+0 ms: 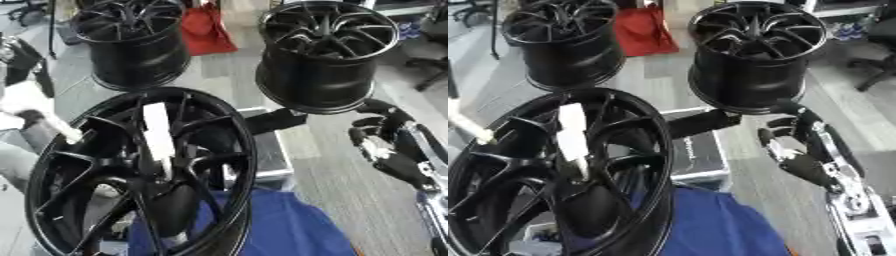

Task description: Pull the pin out of the wheel hub.

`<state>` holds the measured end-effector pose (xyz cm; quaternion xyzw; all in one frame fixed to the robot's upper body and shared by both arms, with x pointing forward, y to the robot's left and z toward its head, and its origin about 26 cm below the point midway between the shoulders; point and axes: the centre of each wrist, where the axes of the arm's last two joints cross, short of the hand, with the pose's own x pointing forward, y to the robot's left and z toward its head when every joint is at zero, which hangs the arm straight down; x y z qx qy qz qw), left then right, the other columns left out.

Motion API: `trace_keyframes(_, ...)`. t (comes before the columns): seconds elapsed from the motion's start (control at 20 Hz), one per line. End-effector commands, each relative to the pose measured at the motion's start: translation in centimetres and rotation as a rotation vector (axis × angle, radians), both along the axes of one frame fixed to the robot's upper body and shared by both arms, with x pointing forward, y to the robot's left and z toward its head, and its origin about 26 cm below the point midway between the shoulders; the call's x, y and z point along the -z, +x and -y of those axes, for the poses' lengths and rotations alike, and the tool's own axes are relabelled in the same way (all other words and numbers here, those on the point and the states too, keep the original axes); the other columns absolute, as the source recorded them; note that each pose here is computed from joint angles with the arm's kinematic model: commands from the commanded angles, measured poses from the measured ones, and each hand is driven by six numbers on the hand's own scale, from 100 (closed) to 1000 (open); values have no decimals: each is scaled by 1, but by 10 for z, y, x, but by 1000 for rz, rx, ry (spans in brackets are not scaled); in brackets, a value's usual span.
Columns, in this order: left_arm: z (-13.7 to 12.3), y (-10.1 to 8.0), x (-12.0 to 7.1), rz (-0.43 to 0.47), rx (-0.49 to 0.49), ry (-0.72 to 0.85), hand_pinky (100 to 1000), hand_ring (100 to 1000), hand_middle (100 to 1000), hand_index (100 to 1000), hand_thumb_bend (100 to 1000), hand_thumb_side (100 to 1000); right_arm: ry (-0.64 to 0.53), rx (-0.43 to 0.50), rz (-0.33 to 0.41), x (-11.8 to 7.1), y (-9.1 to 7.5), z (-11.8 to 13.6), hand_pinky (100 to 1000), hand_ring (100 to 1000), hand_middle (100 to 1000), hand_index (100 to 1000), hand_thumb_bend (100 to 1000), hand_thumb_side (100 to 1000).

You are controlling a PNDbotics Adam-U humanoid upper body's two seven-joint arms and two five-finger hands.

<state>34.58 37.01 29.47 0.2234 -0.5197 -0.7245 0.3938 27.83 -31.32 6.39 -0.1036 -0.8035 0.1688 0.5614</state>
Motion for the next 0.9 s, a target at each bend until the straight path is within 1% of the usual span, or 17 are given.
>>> trace_keyframes(0.05, -49, -6, -12, 35, -206, 6, 486, 419, 434, 644, 100, 128, -27, 14, 20, -7, 1, 6, 683, 725, 782, 884, 331, 338)
trace_keyframes(0.15, -75, -4, 5, 7, -319, -19, 482, 418, 435, 646, 100, 131, -26, 15, 22, -7, 1, 6, 683, 725, 782, 884, 332, 339)
trace_keyframes(0.2, -87, -3, 14, -7, -367, -25, 495, 431, 450, 657, 118, 134, -25, 15, 22, -8, 1, 5, 683, 725, 782, 884, 333, 339)
trace_keyframes(0.35, -122, -2, 50, -62, -548, -18, 537, 466, 488, 692, 168, 148, -24, 17, 23, -8, 1, 6, 682, 725, 781, 884, 334, 339)
trace_keyframes(0.4, -130, -3, 62, -74, -591, -23, 575, 509, 533, 731, 206, 174, -23, 18, 25, -8, 2, 6, 683, 725, 781, 884, 334, 339)
trace_keyframes(0.45, -137, -3, 74, -79, -626, -30, 599, 532, 556, 747, 212, 174, -21, 16, 28, -9, 2, 5, 682, 725, 781, 884, 334, 339)
trace_keyframes(0.5, -142, -4, 86, -83, -653, -39, 621, 560, 583, 772, 262, 228, -19, 14, 29, -9, 2, 4, 682, 725, 781, 884, 334, 339)
trace_keyframes(0.55, -146, -5, 101, -91, -681, -56, 650, 611, 630, 817, 312, 297, -18, 12, 30, -9, 3, 4, 682, 725, 781, 884, 333, 340)
trace_keyframes(0.6, -149, -6, 113, -92, -706, -69, 707, 680, 709, 867, 383, 365, -17, 11, 30, -9, 3, 3, 682, 724, 781, 884, 334, 339)
trace_keyframes(0.65, -151, -7, 123, -79, -728, -75, 719, 698, 731, 885, 436, 440, -16, 12, 31, -9, 3, 3, 682, 724, 781, 884, 334, 339)
trace_keyframes(0.7, -151, -8, 132, -57, -743, -77, 769, 761, 796, 924, 564, 555, -14, 14, 32, -9, 3, 3, 682, 724, 781, 884, 334, 339)
trace_keyframes(0.8, -147, -10, 148, 13, -766, -91, 786, 785, 829, 946, 645, 634, -9, 18, 36, -10, 4, 3, 682, 724, 781, 884, 334, 340)
trace_keyframes(0.9, -143, -11, 161, 80, -779, -117, 784, 787, 835, 954, 651, 667, -7, 18, 37, -10, 4, 3, 682, 724, 781, 884, 334, 339)
